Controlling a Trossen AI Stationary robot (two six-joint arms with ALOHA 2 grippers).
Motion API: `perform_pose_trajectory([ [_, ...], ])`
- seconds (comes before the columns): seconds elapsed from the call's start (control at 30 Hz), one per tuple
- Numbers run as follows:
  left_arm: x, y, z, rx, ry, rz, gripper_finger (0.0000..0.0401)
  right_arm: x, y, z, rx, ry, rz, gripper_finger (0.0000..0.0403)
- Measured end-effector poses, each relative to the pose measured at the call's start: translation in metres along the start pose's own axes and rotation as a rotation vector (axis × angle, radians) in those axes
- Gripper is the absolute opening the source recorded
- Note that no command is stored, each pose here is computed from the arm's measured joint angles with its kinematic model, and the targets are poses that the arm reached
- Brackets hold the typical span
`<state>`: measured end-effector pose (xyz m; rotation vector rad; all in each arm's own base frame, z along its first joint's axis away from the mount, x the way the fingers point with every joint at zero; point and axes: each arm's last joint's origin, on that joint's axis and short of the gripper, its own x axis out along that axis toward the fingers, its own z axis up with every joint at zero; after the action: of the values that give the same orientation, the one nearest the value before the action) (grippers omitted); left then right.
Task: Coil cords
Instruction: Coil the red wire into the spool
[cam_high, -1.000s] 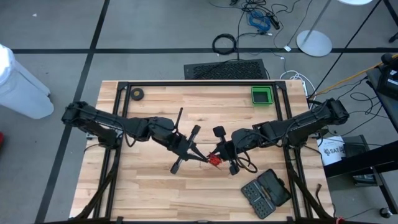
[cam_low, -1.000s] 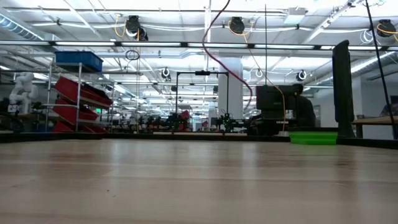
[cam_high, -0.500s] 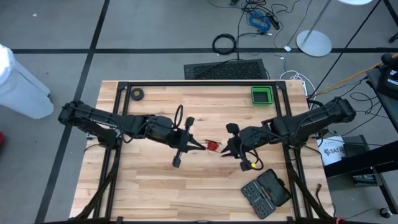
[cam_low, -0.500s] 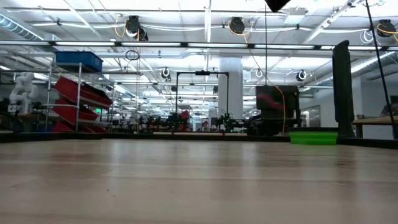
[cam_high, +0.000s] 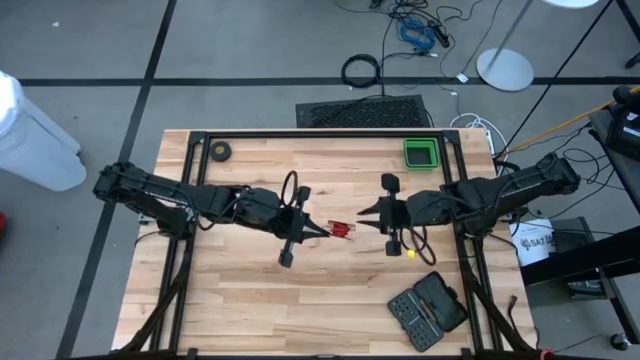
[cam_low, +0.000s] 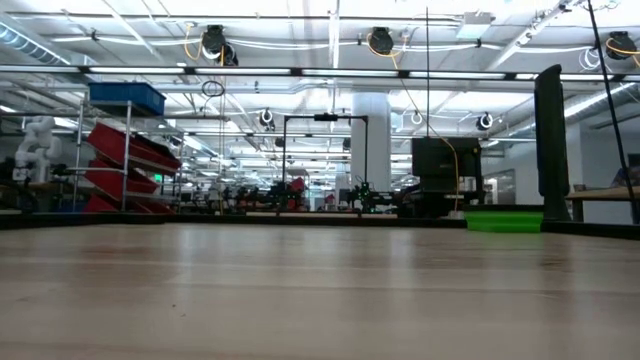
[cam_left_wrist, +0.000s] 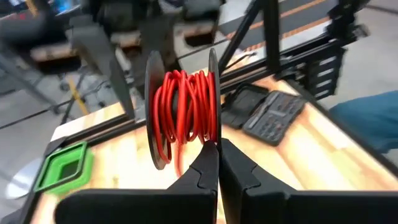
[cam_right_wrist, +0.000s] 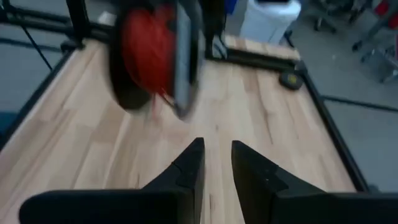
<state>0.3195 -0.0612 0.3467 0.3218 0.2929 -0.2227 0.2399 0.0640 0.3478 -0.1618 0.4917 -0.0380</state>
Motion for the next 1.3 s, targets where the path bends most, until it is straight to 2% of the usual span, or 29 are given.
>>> perform_pose_trajectory([
  [0.13, 0.000, 0.001, -0.002, 0.000, 0.035, 0.058, 0.0002, -0.002, 0.002, 0.006, -0.016, -0.057, -0.003, 0.0068],
  [0.3, 0.000, 0.002, -0.002, -0.001, 0.041, 0.068, 0.0002, -0.004, 0.004, 0.005, -0.049, -0.055, -0.121, 0.0068],
  [0.4, 0.000, 0.002, -0.002, -0.001, 0.041, 0.067, 0.0002, -0.005, 0.005, 0.007, -0.063, -0.066, -0.147, 0.0068],
  [0.83, 0.000, 0.002, -0.002, -0.001, 0.038, 0.068, 0.0002, -0.008, 0.015, 0.011, -0.078, -0.117, -0.108, 0.0071],
  [1.13, 0.000, 0.002, -0.002, 0.001, 0.033, 0.070, 0.0002, -0.010, 0.019, 0.015, -0.084, -0.162, -0.095, 0.0113],
  [1.3, 0.000, 0.002, -0.002, 0.000, 0.031, 0.070, 0.0002, -0.009, 0.020, 0.016, -0.085, -0.169, -0.095, 0.0124],
])
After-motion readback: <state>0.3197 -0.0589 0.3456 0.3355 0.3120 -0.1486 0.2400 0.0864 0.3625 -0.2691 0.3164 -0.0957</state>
